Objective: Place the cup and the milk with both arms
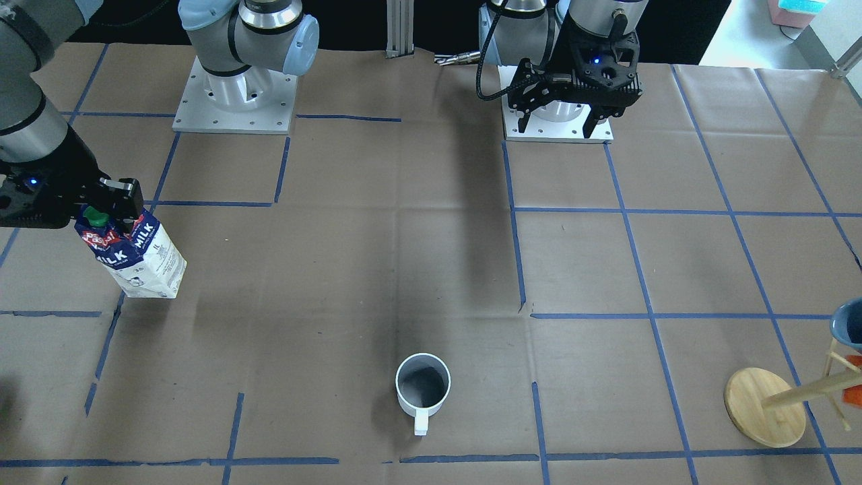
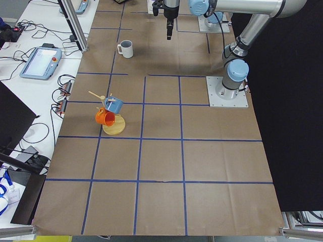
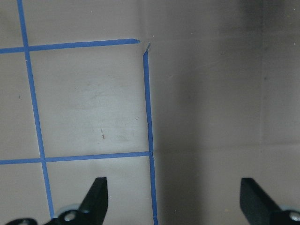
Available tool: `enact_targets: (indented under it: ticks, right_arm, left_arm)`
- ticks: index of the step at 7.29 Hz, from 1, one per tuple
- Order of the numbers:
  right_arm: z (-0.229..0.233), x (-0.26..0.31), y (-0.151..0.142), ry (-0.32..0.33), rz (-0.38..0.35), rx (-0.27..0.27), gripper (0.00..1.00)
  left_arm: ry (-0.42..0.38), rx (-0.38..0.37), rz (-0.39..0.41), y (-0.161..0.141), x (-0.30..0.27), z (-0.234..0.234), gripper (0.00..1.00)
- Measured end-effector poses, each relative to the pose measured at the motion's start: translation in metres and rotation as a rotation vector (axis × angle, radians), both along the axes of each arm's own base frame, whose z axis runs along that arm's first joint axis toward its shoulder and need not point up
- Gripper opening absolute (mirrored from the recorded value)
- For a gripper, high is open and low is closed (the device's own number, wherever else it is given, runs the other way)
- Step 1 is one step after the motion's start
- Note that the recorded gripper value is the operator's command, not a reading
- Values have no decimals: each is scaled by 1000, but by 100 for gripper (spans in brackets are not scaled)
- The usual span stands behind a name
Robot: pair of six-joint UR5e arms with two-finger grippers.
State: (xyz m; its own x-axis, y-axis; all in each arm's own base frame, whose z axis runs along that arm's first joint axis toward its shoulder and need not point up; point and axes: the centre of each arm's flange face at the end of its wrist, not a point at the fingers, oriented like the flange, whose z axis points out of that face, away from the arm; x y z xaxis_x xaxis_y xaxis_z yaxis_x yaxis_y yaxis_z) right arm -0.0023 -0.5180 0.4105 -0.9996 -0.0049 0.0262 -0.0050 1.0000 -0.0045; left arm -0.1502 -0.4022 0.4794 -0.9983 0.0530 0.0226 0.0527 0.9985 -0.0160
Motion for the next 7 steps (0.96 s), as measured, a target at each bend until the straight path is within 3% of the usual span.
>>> enact_targets:
  ticks: [2, 4, 7]
  right_arm:
    - [23, 48, -28, 3, 87, -20, 47]
    - [28, 121, -84, 8, 145, -32, 47]
    - [-8, 248, -165, 7, 189, 11, 47]
  left_arm:
    - [0, 2, 4, 0, 0, 0, 100]
    - [0, 1, 6, 0, 0, 0, 100]
    - [0, -1, 9, 0, 0, 0, 100]
